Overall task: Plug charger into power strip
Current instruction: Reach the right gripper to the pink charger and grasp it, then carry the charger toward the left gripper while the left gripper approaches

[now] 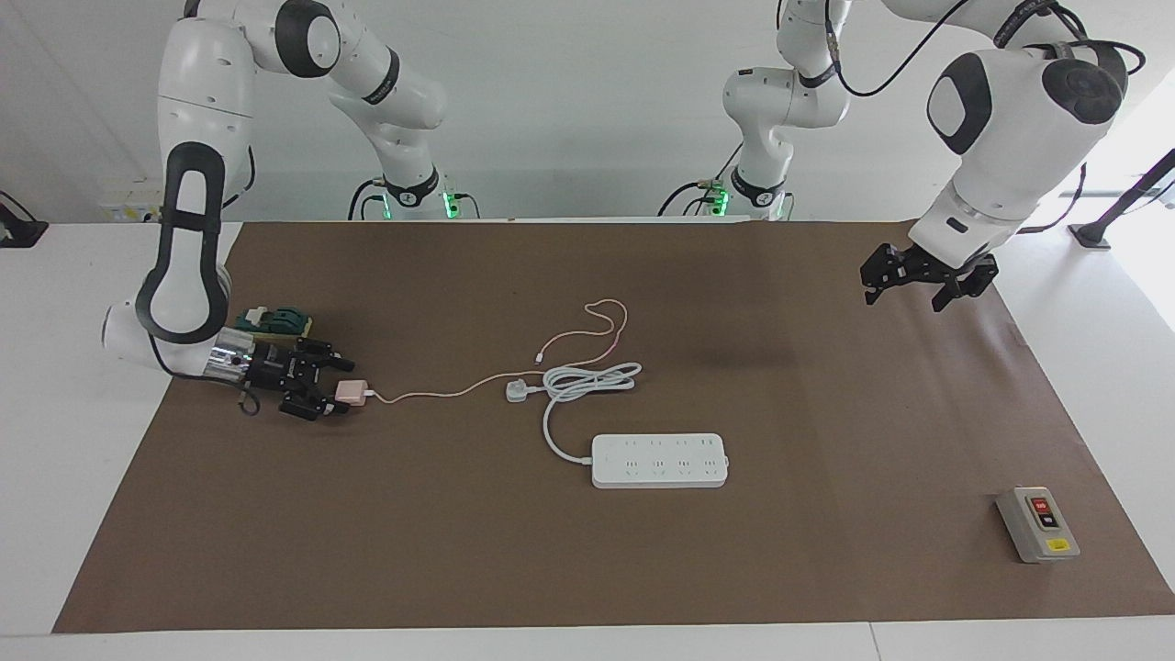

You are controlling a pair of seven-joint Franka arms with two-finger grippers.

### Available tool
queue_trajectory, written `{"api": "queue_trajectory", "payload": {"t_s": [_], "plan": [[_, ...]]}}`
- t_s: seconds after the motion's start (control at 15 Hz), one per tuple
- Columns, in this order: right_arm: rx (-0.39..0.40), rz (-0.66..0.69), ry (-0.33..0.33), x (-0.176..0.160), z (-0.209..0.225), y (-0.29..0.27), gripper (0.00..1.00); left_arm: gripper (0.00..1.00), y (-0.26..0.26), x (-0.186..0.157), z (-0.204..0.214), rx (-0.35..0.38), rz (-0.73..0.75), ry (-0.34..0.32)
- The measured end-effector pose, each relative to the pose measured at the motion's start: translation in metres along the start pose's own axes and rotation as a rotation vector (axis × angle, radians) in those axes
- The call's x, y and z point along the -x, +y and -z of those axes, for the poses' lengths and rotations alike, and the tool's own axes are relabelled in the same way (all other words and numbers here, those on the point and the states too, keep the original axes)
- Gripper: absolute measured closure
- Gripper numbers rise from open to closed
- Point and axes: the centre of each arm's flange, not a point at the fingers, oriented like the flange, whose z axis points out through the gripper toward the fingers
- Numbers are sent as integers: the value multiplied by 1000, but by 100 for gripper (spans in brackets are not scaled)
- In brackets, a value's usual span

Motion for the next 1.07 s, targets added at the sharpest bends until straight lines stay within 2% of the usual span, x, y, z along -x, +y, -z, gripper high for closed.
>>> {"api": "queue_trajectory", "payload": {"t_s": [0.2,0.33,0.47,0.67,0.74,0.8,0.87,0.94,1.07], "plan": [[-2,23,-8,-1,0,1,4,0,30,-23,-35,32,-38,-28],[-3,35,-28,-4,1,5,19,0,43,-41,-65,96,-32,-21],[-16,43,-45,-7,1,7,20,0,48,-53,-84,171,-3,-15],[-19,55,-59,-9,1,11,26,0,50,-60,-90,265,34,-1],[-19,60,-65,-11,0,13,34,0,52,-60,-88,298,43,6],[-19,65,-68,-11,-1,13,34,0,55,-61,-86,342,55,14],[-18,68,-69,-12,-2,14,40,0,58,-62,-84,383,66,21],[-19,70,-73,-12,-1,14,48,0,60,-62,-83,409,73,23],[-19,76,-71,-12,-1,14,48,0,60,-61,-83,449,86,15]]}}
